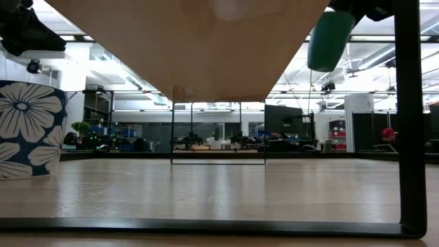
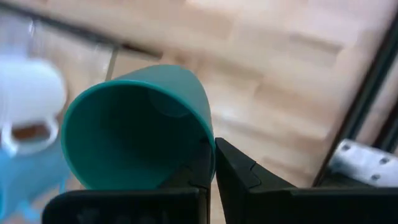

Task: Stack small to large cups/mugs on shelf
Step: Put the green cup on the shelf

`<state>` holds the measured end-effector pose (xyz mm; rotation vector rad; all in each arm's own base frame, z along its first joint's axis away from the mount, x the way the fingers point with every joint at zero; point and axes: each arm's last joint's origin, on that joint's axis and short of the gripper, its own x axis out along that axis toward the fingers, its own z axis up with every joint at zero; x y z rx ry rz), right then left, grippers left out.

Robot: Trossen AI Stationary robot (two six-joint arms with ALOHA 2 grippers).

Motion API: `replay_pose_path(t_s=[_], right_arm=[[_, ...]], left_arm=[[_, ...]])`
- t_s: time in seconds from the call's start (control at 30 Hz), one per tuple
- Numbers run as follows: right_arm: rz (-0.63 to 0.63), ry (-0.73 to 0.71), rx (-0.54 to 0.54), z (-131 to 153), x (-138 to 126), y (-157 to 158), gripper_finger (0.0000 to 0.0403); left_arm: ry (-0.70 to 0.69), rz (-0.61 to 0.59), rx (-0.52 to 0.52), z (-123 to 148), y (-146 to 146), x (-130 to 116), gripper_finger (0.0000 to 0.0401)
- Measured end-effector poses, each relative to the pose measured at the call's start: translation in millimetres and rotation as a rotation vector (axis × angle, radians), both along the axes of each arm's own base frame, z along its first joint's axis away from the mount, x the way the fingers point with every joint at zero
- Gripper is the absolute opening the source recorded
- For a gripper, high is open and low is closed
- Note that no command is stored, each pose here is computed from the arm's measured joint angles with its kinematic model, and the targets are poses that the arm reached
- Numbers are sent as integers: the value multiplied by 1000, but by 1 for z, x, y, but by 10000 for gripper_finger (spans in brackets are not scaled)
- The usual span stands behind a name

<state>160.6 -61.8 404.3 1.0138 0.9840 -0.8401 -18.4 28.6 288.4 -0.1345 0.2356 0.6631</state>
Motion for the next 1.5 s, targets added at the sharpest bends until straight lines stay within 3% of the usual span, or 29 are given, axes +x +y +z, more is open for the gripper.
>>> replay_pose_path(t_s=[0.37, 0.67, 1.0, 1.5], right_arm=[[111, -16, 195, -2, 11, 54, 8], [159, 87, 263, -14, 28, 101, 8], [271, 181, 243, -24, 76, 136, 8], [475, 55, 197, -7, 167, 164, 8]], left_arm=[[0, -1, -1, 0, 0, 0, 130], [-4, -2, -3, 0, 0, 0, 130], [-5, -7, -5, 0, 0, 0, 130], [-4, -19, -9, 0, -1, 1, 130]])
